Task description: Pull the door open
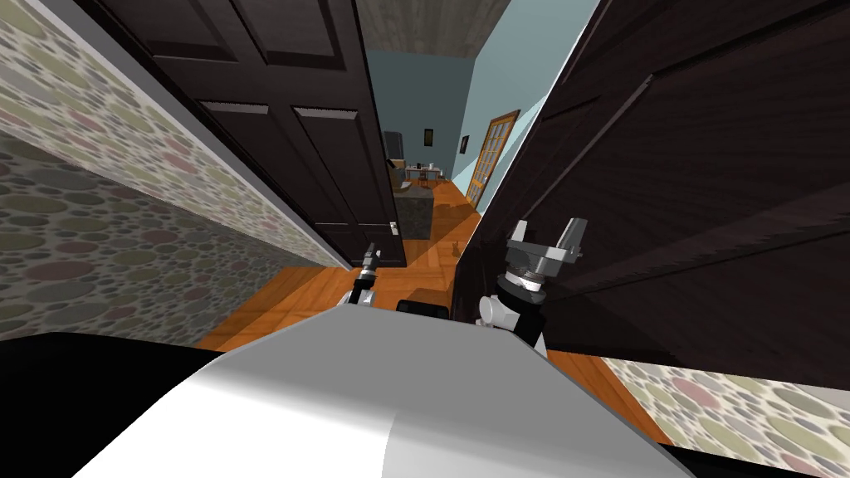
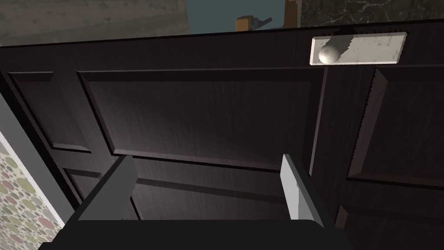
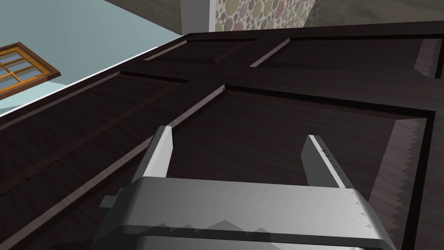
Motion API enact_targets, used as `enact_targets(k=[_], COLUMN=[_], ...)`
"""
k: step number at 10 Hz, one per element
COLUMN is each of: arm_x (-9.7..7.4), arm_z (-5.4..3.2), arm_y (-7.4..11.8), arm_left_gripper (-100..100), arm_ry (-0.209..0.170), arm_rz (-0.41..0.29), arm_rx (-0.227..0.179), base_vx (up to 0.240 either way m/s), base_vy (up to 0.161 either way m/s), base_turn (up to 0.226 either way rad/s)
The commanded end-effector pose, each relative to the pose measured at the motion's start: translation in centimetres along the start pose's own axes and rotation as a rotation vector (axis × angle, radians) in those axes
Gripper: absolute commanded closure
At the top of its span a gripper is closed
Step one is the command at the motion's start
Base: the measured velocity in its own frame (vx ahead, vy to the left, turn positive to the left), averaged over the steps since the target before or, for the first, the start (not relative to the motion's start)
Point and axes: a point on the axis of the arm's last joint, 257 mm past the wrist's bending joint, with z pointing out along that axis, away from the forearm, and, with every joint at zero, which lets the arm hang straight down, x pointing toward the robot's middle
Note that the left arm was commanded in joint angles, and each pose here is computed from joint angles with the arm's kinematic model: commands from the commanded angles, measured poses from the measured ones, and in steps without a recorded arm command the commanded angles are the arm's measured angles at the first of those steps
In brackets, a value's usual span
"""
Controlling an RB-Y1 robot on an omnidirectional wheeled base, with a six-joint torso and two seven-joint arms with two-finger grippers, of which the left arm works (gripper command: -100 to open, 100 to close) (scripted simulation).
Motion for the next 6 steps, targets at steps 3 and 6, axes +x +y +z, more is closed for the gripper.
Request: enact_targets(k=[3, 6], arm_x=[-0.5, -1.0], arm_z=[-0.63, -1.27], arm_y=[2.2, 4.4], arm_left_gripper=[-100, -100], arm_ry=[-0.011, -0.022], arm_rz=[-0.009, -0.019], arm_rx=[-0.039, -0.079], base_vx=[0.094, 0.123], base_vy=[0.025, 0.018], base_turn=[-0.023, -0.03])
